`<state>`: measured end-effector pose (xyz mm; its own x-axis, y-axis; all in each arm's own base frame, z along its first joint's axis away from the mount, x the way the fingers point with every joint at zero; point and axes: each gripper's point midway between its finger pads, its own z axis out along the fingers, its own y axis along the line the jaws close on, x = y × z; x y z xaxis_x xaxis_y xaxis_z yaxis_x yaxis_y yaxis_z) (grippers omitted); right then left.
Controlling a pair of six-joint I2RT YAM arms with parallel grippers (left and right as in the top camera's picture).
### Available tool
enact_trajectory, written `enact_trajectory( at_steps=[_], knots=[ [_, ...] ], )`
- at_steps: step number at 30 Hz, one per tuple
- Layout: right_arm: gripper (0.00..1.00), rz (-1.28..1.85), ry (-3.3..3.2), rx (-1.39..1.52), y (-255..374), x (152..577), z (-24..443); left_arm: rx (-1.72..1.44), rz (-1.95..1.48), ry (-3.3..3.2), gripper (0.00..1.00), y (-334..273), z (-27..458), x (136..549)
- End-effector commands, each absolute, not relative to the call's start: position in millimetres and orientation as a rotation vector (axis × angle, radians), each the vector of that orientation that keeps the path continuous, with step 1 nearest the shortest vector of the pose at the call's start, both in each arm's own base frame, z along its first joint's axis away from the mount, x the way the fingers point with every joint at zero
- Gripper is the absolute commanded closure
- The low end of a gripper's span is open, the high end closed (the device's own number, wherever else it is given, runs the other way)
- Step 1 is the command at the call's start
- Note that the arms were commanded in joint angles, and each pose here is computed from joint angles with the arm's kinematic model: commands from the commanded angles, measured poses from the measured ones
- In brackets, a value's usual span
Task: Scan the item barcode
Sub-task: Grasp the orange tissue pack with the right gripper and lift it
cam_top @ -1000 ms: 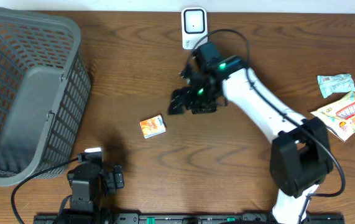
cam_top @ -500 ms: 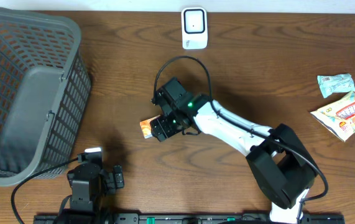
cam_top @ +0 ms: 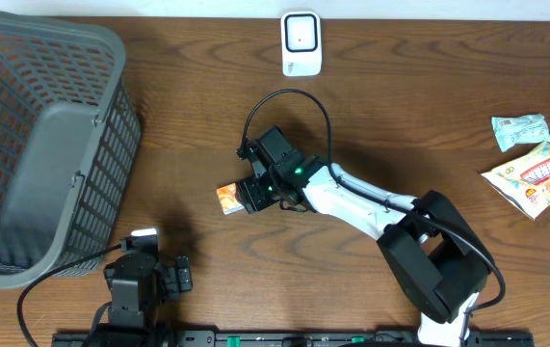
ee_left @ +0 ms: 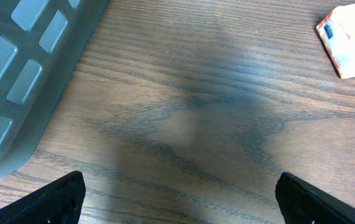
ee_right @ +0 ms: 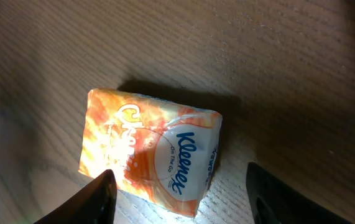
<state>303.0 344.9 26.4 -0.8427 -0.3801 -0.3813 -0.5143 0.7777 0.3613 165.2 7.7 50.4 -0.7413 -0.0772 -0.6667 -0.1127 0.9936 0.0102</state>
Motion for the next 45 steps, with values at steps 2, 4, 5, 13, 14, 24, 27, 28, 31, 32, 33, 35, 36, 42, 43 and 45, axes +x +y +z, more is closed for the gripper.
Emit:
enact_trajectory(
  at_steps=[2, 4, 5, 13, 14, 24, 27, 28, 31, 32, 33, 35, 36, 42, 43, 45],
  knots=[
    [0.38, 0.655, 2.736, -0.673, 344.0, 297.0, 6.3, -0.14, 0.075, 2.43, 0.02, 9.4, 45.6, 161.3],
    [0.37, 0.657, 2.75, -0.669, 344.3, 296.0, -0.8, -0.14, 0.074, 2.43, 0.02, 9.4, 45.6, 161.3],
    [0.37, 0.67, 2.758, -0.674, 345.5, 294.3, -3.9, -0.14, 0.074, 2.43, 0.02, 9.4, 45.6, 161.3],
    [0.82, 0.757, 2.78, -0.7, 353.2, 285.5, -11.6, -0.14, 0.075, 2.431, 0.02, 9.4, 45.6, 161.2],
    [0.87, 0.754, 2.783, -0.701, 352.7, 285.1, -12.8, -0.14, 0.075, 2.43, 0.02, 9.4, 45.6, 161.3],
    [0.99, 0.521, 2.8, -0.645, 329.2, 298.9, -26.8, -0.14, 0.075, 2.43, 0.02, 9.4, 45.6, 161.3],
    [0.99, 0.579, 2.793, -0.633, 335.7, 298.8, -23.4, -0.14, 0.074, 2.43, 0.02, 9.4, 45.6, 161.3],
    [0.99, 0.597, 2.789, -0.637, 337.8, 298.4, -21.4, -0.14, 0.074, 2.43, 0.02, 9.4, 45.6, 161.3],
    [0.99, 0.644, 2.765, -0.644, 344.1, 299.5, -15.3, -0.14, 0.075, 2.43, 0.02, 9.4, 45.6, 161.3],
    [0.99, 0.651, 2.76, -0.646, 345.1, 300.0, -13.3, -0.14, 0.074, 2.43, 0.02, 9.4, 45.6, 161.3],
    [0.99, 0.651, 2.751, -0.657, 345.4, 300.5, -11.6, -0.14, 0.074, 2.43, 0.02, 9.4, 45.6, 161.3],
    [0.99, 0.653, 2.726, -0.684, 345.8, 302.8, -6.2, -0.14, 0.074, 2.43, 0.02, 9.4, 45.6, 161.3],
    [0.99, 0.655, 2.713, -0.688, 345.5, 304.7, -2.1, -0.14, 0.075, 2.43, 0.02, 9.4, 45.6, 161.3],
    [0.99, 0.691, 2.587, -0.669, 340.8, 325.4, 48.1, -0.14, 0.075, 2.43, 0.02, 9.4, 45.6, 161.3],
    [0.99, 0.693, 2.553, -0.679, 339.0, 329.2, 59.7, -0.14, 0.075, 2.43, 0.02, 9.4, 45.6, 161.3],
    [0.99, 0.701, 2.488, -0.693, 333.8, 335.2, 85.8, -0.14, 0.074, 2.43, 0.02, 9.4, 45.6, 161.3]
  ],
)
